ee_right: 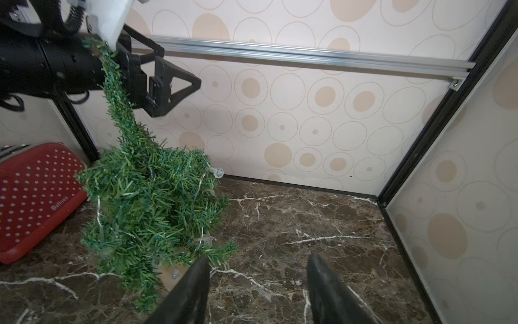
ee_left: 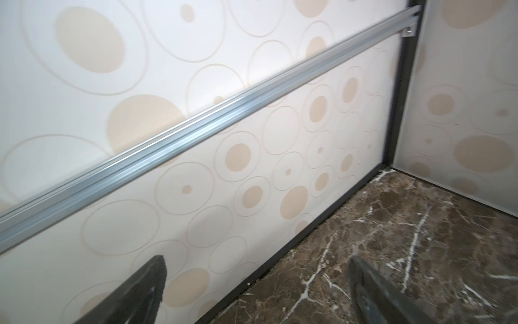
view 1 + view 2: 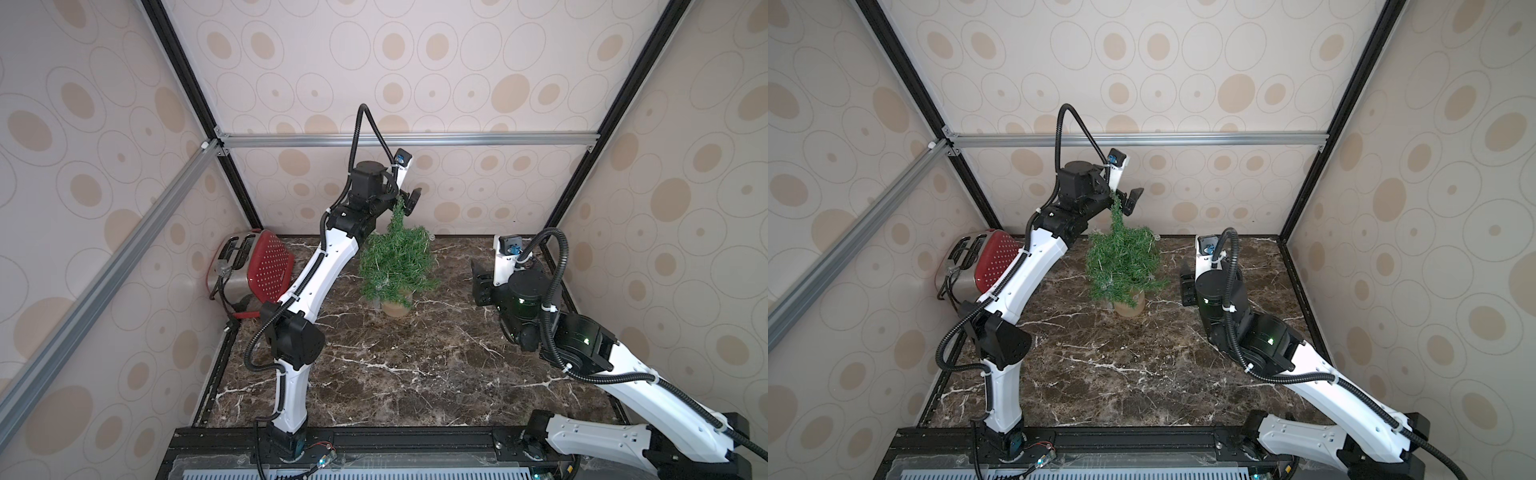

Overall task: Wrap string light around the christmas tree
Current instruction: Wrap the light string around the Christmas tree, then reset both arms

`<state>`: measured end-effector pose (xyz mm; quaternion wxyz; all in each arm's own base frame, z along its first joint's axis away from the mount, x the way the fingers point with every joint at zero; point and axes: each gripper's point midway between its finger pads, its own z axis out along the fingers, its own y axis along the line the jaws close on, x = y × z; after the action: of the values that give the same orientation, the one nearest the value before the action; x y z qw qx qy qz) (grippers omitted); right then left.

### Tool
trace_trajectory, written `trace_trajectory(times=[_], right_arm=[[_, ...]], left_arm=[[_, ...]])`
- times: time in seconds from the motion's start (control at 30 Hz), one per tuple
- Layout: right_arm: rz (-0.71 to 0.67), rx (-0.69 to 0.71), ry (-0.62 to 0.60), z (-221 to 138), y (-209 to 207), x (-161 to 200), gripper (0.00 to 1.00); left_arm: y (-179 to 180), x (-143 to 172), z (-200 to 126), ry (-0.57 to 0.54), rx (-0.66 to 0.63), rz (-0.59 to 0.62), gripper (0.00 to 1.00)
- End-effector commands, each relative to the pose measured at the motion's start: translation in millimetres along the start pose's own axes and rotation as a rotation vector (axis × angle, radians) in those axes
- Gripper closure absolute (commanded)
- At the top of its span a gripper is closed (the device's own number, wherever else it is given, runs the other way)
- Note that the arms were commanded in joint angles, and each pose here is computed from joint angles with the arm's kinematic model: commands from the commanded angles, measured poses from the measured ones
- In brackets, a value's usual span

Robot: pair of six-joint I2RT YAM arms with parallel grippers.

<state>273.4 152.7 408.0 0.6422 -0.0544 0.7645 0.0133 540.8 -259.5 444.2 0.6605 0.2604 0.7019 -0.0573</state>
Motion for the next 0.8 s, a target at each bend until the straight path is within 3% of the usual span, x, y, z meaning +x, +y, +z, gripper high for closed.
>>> trace_trajectory(times=[0.0, 0.13, 0.37, 0.5, 0.63, 0.77], right_arm=[[-0.046, 0.079, -0.039, 2.2, -13.4, 3.9, 0.27], [-0.081, 0.091, -0.103, 5.1, -13.8, 12.2, 0.16], [-0.131, 0.092, -0.101, 15.7, -16.3, 29.9, 0.15], [-0.143, 0.059, -0.08, 31.8, -22.2, 53.6, 0.14], [-0.131, 0.066, -0.015, 49.4, -39.9, 84.5, 0.13], [-0.121, 0.11, 0.02, 63.6, -58.0, 118.5, 0.08]], left_arm=[[79.0, -47.7, -56.4, -0.082, -0.254, -0.115, 0.01], [110.0, -28.3, -98.4, -0.034, -0.391, -0.184, 0.01], [98.5, 34.5, -175.9, 0.086, -0.451, -0.179, 0.01], [68.9, 97.3, -207.1, 0.193, -0.38, -0.244, 0.01], [51.8, 163.8, -236.8, 0.332, -0.396, -0.293, 0.01], [30.9, 226.3, -258.9, 0.467, -0.368, -0.267, 0.01]])
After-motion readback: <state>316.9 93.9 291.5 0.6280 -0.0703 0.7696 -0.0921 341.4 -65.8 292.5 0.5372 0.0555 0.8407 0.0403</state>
